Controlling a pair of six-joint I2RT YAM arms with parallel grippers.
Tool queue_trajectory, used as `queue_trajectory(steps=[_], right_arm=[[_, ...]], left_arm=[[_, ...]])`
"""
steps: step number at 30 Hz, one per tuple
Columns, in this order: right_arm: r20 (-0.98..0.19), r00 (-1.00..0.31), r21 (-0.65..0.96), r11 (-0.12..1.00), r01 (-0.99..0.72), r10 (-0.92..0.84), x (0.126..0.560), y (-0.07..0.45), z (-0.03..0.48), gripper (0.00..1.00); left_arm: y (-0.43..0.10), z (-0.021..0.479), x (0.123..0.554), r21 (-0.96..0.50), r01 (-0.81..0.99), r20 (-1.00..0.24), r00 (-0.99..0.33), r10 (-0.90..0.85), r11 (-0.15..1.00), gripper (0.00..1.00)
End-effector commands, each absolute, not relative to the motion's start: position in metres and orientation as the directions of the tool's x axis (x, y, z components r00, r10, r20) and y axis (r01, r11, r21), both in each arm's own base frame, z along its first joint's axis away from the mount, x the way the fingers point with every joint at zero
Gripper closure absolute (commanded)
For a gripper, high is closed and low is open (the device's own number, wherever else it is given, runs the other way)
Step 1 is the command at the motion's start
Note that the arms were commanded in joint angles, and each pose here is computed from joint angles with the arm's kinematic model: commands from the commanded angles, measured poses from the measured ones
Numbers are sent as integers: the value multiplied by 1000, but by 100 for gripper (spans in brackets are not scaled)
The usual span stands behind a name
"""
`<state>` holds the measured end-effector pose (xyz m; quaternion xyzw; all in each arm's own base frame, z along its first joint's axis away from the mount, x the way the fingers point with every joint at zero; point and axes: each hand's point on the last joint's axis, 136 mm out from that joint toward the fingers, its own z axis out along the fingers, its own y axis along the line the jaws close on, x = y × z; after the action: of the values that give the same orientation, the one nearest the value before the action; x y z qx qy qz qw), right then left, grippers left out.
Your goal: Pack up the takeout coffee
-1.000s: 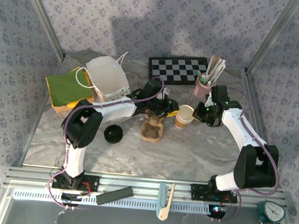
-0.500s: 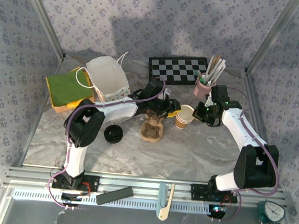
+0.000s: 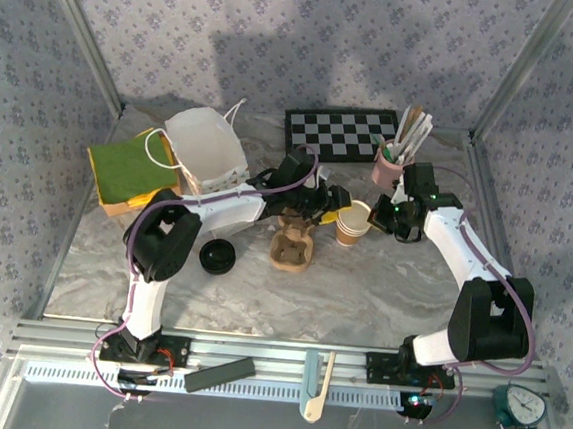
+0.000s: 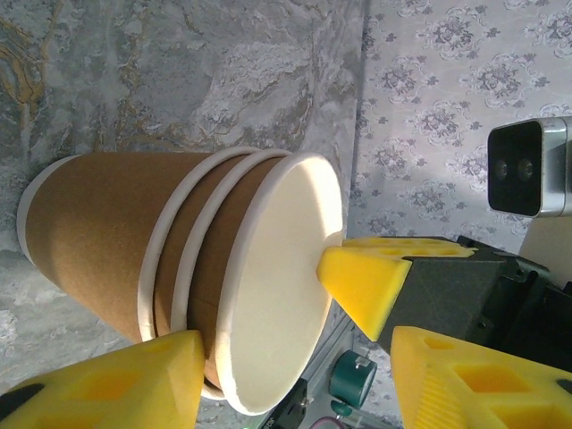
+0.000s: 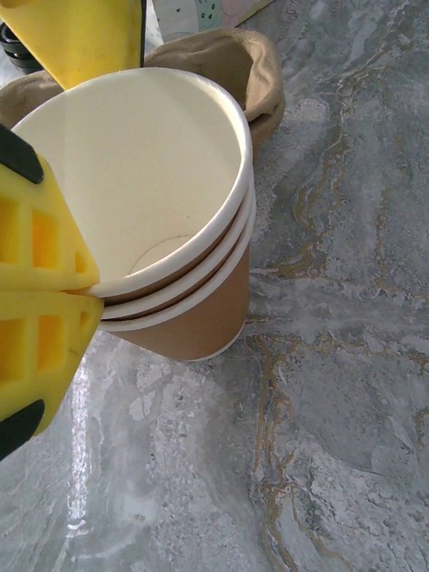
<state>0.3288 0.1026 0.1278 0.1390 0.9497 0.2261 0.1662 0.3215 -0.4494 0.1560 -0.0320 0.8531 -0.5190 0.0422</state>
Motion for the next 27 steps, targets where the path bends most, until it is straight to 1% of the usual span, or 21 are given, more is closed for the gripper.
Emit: queue_trajectory(steps=[1, 5, 10, 27], right_arm=[[-222, -921, 501, 848, 173, 319, 322, 116, 134, 100], [-231, -918, 512, 842, 168, 323, 322, 116, 141, 100], [-240, -910, 533, 829, 167, 338, 323, 114, 152, 100], [-253, -894, 552, 814, 180, 369, 321, 103, 163, 100]], left_arm=[[-466, 152, 306, -888, 11, -31, -999, -36, 460, 42], [-467, 160, 306, -891, 22, -43, -998, -37, 453, 44], [-459, 152, 307, -858, 32, -61, -997, -41, 512, 43], [-458, 145, 307, -850, 24, -56, -998, -43, 526, 44]])
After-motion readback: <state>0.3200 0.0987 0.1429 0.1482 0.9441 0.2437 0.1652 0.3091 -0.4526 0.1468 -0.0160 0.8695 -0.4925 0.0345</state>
